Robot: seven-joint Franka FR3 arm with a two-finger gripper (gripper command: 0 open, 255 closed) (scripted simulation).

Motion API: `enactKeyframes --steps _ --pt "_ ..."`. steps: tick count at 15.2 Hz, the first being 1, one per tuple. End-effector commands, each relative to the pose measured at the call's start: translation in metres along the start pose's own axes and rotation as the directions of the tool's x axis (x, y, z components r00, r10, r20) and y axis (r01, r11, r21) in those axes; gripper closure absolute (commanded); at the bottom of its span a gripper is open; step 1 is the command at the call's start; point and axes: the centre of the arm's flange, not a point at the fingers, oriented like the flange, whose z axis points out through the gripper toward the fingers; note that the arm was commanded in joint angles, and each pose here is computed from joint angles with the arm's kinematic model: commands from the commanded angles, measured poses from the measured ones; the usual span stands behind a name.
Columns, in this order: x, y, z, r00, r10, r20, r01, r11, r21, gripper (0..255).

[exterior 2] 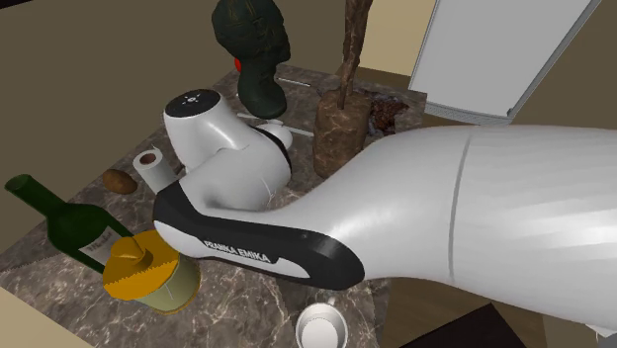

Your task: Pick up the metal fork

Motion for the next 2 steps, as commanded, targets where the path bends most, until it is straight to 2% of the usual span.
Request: enactKeyframes --steps 1,2 --pt "0.0003 -0.0016 -0.0062 1.0 0.0 0.0 0.0 1.0 0.0 255" --pt "0.0003 -0.0016 -0.0062 1.0 0.0 0.0 0.0 1.0 0.0 255"
